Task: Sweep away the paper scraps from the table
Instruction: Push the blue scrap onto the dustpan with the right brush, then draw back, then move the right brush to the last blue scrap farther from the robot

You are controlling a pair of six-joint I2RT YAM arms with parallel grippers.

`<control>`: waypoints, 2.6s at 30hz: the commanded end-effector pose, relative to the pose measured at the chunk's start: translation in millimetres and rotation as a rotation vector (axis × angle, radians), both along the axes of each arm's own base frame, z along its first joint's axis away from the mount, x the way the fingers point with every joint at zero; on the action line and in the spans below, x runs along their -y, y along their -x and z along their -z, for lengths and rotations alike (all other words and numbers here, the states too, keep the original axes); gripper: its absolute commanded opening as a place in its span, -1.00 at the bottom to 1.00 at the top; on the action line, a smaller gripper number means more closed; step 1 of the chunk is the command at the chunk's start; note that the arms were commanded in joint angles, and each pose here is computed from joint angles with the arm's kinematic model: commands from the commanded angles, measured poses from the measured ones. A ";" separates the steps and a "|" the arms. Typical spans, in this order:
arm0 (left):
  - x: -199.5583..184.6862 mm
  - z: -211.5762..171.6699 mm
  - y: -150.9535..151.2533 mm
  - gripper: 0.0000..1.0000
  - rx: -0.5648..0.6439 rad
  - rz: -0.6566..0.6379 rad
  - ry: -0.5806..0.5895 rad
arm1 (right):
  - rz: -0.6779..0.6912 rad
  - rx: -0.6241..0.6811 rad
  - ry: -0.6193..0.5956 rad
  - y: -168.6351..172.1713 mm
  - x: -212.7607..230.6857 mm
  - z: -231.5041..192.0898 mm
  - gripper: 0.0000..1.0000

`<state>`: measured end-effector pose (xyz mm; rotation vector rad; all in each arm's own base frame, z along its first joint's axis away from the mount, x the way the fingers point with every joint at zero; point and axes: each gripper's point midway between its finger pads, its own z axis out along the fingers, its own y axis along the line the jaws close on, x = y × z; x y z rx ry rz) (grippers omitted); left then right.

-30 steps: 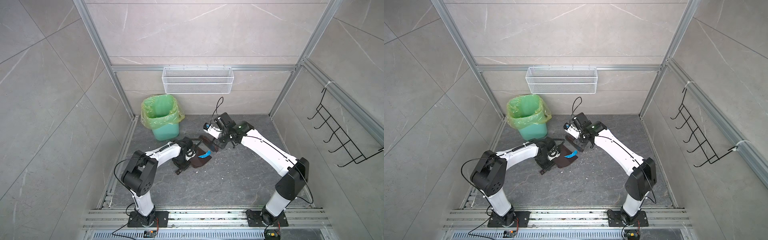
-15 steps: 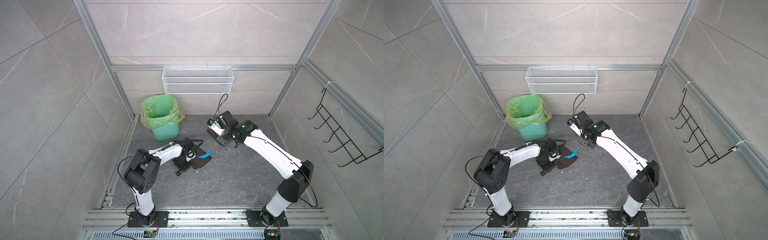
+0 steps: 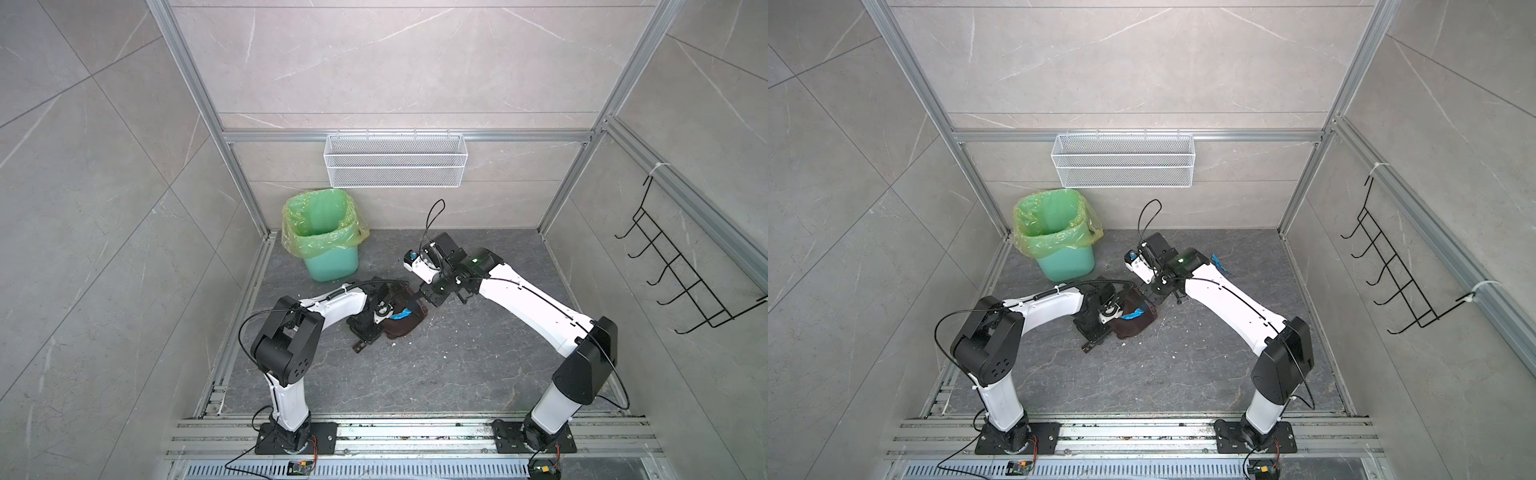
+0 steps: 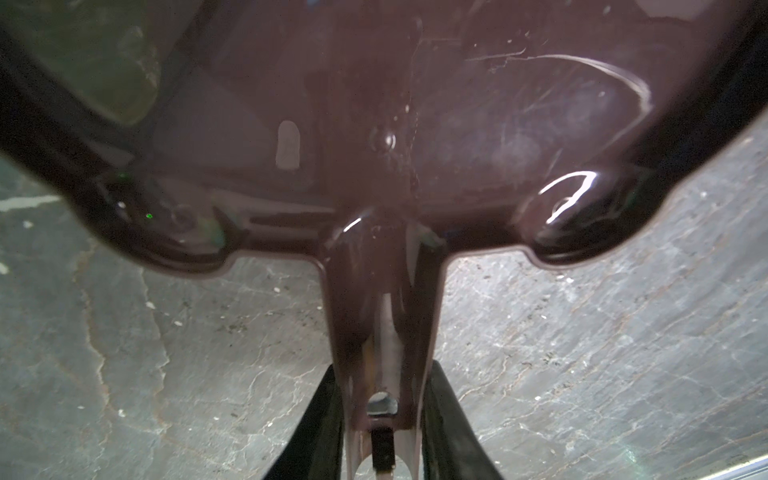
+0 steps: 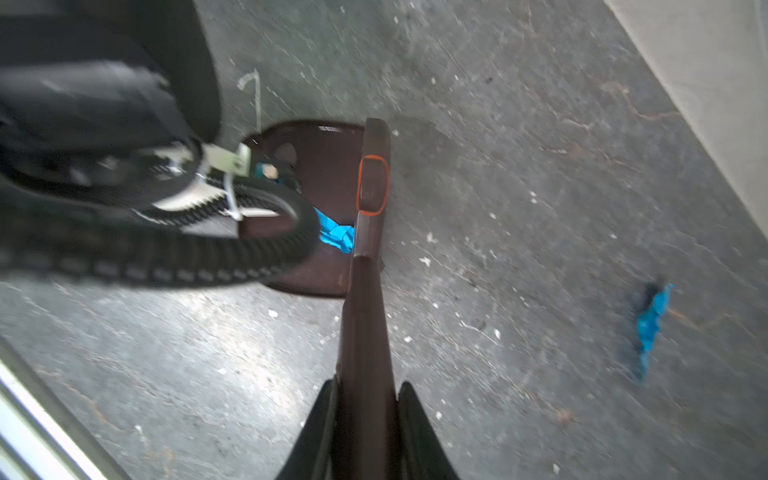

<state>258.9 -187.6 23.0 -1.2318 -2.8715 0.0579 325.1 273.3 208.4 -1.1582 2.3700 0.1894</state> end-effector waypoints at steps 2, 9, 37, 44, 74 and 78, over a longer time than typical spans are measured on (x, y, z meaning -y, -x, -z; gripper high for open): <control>9.3 -6.4 -4.0 -1.00 -0.003 0.014 0.017 | -0.026 -0.033 -0.157 16.9 -18.2 -23.7 -1.00; 13.4 -8.4 -4.6 -1.00 -0.001 0.022 0.028 | 0.061 0.089 -0.096 -4.8 1.9 -39.5 -1.00; 13.2 -12.2 2.6 -1.00 0.002 0.029 0.036 | 0.581 0.425 0.670 -154.8 205.8 -3.9 -1.00; 10.8 -8.5 6.3 -1.00 -0.005 0.030 0.031 | 0.564 0.391 0.784 -161.7 214.7 25.1 -1.00; 19.9 -17.1 3.4 -1.00 0.002 0.064 0.042 | 0.194 -0.051 0.142 -38.3 73.0 38.4 -1.00; 20.2 -17.9 3.3 -1.00 0.003 0.068 0.041 | 0.172 -0.011 0.035 -31.9 63.6 9.0 -1.00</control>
